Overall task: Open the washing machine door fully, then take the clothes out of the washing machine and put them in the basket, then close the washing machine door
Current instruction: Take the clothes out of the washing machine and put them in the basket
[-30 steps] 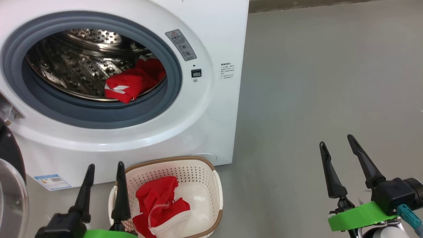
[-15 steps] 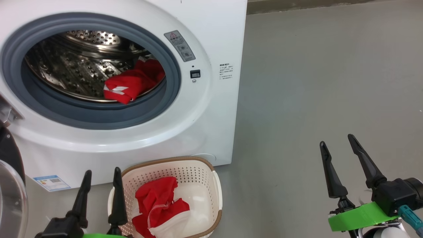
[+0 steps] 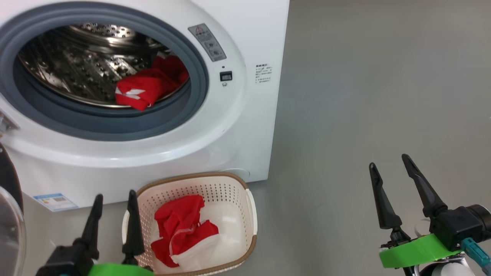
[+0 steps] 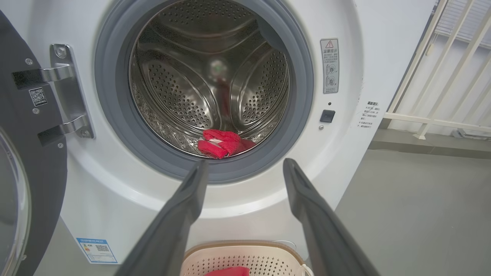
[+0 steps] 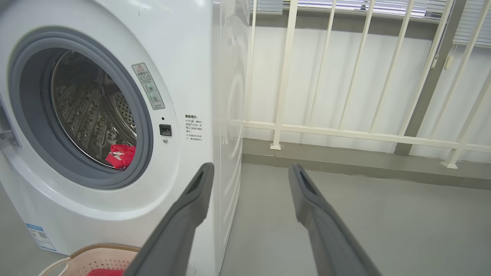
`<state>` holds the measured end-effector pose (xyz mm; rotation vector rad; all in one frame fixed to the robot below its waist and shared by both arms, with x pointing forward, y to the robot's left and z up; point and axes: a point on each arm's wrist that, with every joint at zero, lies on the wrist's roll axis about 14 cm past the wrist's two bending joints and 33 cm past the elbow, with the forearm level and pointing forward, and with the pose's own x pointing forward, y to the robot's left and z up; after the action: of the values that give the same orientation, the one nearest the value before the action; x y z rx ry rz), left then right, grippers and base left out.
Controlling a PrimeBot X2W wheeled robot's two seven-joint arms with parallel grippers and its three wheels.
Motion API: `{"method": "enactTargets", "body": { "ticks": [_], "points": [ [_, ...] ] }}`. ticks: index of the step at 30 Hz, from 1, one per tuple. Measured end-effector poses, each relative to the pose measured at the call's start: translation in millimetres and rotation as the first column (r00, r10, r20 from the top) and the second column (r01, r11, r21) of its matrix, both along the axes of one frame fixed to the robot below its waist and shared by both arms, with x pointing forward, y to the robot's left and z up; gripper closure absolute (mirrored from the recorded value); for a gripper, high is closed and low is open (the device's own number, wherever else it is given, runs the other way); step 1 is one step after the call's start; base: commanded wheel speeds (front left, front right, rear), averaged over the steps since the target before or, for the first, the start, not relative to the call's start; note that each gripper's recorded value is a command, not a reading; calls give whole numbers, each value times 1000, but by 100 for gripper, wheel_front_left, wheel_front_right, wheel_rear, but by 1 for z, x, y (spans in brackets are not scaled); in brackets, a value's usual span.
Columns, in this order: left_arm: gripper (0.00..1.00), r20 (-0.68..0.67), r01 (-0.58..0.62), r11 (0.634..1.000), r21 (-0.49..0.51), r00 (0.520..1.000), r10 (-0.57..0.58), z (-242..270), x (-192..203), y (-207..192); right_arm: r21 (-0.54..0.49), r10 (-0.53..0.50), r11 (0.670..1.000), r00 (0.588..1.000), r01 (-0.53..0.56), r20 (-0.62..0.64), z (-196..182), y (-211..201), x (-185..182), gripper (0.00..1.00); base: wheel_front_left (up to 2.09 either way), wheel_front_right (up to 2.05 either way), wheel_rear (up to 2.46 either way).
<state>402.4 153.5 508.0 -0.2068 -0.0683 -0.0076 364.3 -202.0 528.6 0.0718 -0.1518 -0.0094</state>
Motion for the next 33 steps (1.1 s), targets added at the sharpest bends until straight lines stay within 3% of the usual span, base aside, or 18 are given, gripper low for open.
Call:
{"method": "enactTargets", "body": {
  "ticks": [10,33],
  "points": [
    [0,4,2,1000,-18,1000,-2,-2,38,1,0,38,999,999,-38,-29,-11,12,21,0,0,0,0],
    [0,41,39,999,-24,998,-38,-18,176,-12,16,94,996,988,-92,-120,-60,28,82,0,0,0,0]
  ]
}}
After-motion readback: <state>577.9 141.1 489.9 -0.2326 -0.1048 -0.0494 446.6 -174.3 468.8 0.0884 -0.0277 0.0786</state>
